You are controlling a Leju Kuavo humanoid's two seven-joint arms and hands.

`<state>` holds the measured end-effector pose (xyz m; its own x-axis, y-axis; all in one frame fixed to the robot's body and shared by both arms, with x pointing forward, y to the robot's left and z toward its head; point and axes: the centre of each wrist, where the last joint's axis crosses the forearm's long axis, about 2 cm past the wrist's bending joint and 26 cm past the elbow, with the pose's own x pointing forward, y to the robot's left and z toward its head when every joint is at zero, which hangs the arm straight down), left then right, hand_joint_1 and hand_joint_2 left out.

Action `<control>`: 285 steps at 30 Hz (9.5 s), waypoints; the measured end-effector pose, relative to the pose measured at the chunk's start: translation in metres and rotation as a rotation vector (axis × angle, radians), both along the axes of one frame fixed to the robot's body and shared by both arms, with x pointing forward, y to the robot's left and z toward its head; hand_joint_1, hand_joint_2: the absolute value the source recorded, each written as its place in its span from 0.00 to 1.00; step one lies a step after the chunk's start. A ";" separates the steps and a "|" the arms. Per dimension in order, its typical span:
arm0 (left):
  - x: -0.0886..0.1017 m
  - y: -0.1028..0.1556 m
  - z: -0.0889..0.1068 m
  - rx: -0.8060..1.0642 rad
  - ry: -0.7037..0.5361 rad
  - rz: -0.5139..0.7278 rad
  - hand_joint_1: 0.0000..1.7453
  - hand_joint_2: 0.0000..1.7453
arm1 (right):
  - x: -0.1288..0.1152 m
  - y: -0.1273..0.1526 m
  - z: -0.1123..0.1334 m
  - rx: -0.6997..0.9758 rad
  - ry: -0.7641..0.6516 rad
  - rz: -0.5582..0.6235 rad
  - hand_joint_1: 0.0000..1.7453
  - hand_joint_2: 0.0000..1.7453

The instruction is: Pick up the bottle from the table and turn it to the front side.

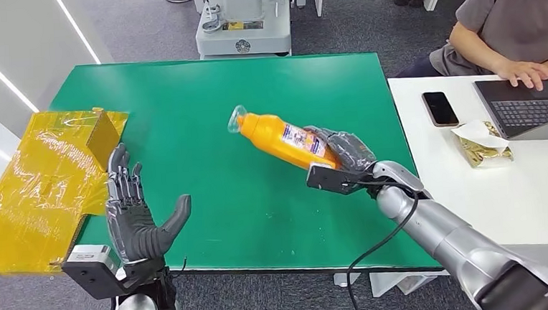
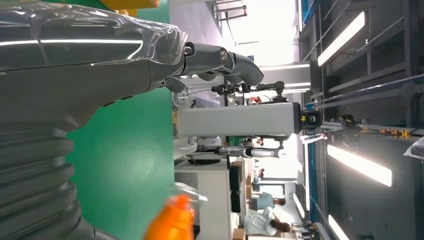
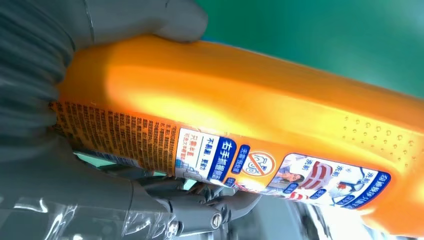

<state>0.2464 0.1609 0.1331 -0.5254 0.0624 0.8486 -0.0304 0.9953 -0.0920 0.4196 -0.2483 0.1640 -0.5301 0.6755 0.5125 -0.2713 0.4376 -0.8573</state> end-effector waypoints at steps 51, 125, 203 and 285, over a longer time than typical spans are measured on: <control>0.081 -0.025 0.067 -0.067 -0.141 -0.291 0.00 1.00 | -0.053 0.129 -0.020 0.517 -0.368 0.081 1.00 1.00; 0.094 -0.046 0.043 -0.062 0.078 -0.584 0.00 1.00 | -0.048 0.131 -0.014 0.461 -0.405 0.123 1.00 1.00; 0.097 0.035 0.017 0.389 -0.062 0.280 1.00 1.00 | -0.137 0.147 0.003 0.907 -0.444 -0.030 0.00 1.00; 0.076 0.244 -0.100 1.712 0.542 0.463 0.00 1.00 | -0.182 0.137 0.000 0.974 -0.302 0.026 0.00 1.00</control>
<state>0.3220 0.4049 0.0333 0.0686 -0.9908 -0.1166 0.0275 -0.1150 0.9930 0.2380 -0.1113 0.1640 -0.7371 0.0228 0.6754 -0.1219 0.9785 -0.1661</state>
